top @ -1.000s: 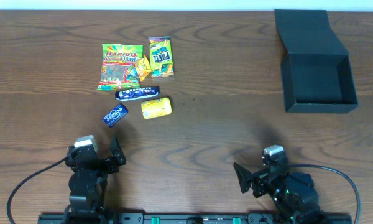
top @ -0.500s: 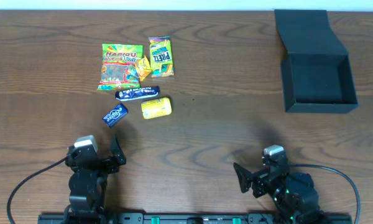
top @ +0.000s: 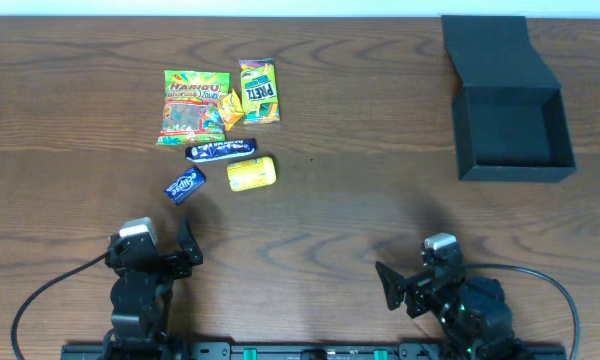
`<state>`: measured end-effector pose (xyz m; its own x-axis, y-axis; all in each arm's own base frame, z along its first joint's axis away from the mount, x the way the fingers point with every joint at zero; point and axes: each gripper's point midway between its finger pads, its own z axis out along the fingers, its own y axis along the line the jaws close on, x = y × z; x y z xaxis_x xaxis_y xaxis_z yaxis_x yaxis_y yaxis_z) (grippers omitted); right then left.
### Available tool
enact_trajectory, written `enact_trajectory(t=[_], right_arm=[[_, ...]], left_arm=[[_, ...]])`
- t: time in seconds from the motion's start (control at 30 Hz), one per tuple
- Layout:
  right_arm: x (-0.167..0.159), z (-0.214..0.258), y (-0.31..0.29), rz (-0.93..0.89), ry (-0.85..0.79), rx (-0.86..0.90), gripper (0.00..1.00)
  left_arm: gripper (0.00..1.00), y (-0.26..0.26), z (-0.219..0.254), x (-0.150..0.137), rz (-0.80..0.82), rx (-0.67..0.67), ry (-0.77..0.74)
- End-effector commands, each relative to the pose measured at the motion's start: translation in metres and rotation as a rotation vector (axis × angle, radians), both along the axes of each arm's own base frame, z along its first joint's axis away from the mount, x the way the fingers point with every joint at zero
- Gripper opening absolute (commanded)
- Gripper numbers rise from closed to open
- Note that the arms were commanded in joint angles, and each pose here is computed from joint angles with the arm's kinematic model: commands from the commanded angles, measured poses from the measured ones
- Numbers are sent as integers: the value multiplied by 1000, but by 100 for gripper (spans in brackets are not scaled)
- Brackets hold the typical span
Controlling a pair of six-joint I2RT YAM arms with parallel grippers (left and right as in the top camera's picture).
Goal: Pack container
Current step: 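Raise the right gripper and move it toward the black box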
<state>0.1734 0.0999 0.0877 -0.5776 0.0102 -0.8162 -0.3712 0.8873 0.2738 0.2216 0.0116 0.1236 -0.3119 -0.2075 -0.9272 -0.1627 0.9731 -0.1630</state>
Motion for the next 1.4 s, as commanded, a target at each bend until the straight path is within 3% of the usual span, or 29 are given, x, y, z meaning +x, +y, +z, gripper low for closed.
enact_trajectory(t=[0.0,0.6,0.77,1.0,1.2,1.37], right_arm=[[-1,0,2,19,-13,-15,99],[0,3,3,17,-23,-6,99],[8,20,8,-96,32,227,99],[15,38,12,-380,304,777,99],[15,39,11,-391,311,796,99],[30,72,5,-334,93,754,99]], left_arm=[[95,3,-9,0,8,25,18],[95,3,-9,0,8,25,18],[95,3,-9,0,8,25,18],[95,3,-9,0,8,25,18],[95,3,-9,0,8,25,18],[95,3,-9,0,8,25,18]])
